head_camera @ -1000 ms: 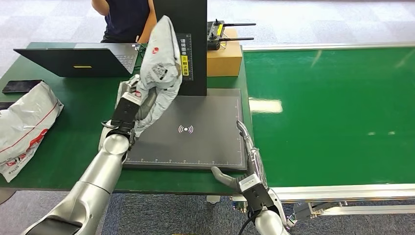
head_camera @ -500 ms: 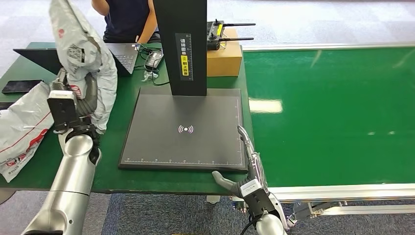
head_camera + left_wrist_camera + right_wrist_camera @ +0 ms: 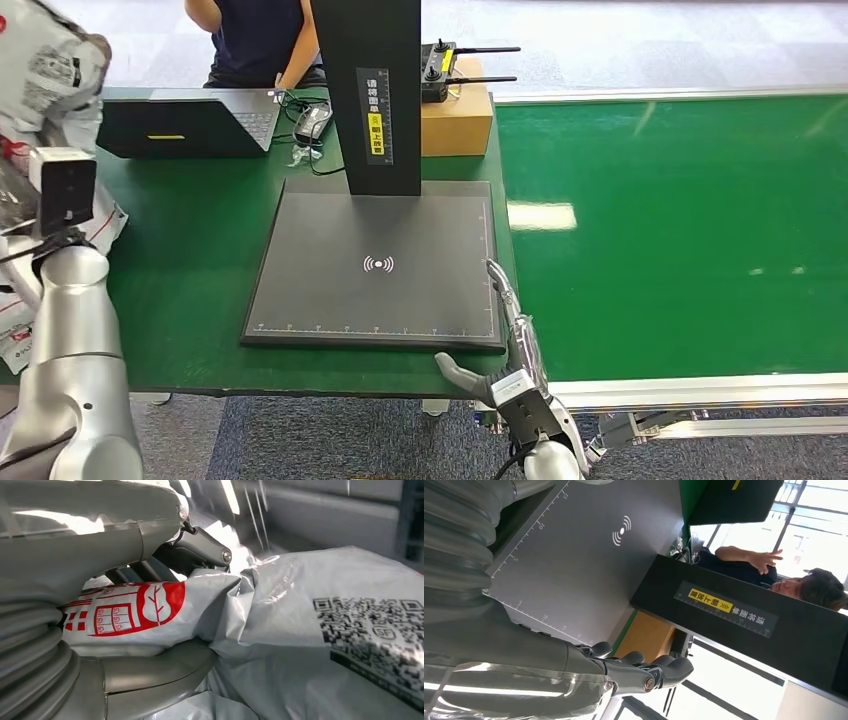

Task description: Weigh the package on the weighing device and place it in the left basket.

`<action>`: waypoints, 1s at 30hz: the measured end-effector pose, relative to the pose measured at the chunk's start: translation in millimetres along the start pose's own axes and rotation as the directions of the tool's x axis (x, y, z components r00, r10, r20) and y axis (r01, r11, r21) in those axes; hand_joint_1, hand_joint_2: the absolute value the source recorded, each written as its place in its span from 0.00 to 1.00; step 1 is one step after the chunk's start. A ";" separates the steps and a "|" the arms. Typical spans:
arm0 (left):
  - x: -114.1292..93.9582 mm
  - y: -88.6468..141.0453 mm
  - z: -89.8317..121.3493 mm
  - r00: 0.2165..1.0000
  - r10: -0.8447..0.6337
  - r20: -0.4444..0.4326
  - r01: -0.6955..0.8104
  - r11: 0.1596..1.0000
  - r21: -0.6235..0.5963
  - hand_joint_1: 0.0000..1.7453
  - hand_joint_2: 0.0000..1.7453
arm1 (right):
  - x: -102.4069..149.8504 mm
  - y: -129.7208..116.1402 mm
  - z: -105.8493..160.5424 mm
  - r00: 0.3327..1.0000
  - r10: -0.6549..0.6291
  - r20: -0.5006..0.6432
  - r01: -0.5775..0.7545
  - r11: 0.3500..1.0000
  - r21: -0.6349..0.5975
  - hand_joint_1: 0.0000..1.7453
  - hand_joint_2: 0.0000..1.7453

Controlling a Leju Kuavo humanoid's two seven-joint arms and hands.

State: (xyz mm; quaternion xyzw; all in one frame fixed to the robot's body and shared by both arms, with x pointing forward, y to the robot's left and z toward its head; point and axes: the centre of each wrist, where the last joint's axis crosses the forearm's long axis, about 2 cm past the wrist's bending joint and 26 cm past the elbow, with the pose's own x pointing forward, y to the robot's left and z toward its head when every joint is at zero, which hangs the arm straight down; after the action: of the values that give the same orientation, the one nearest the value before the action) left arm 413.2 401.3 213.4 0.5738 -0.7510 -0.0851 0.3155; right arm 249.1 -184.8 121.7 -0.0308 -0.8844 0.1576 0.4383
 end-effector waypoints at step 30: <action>-2.9 -9.2 -80.5 0.774 -0.596 -0.214 0.526 0.794 -0.306 0.00 1.00 | 5.5 4.9 -8.8 1.000 -0.001 0.007 0.001 1.000 0.012 0.00 1.00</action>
State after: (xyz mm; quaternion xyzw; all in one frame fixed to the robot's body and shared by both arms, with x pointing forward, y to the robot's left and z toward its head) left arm 467.1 419.8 271.2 0.7382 -0.4723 -0.1737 0.4492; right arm 252.2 -176.8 129.4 -0.0272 -0.8849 0.1630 0.4355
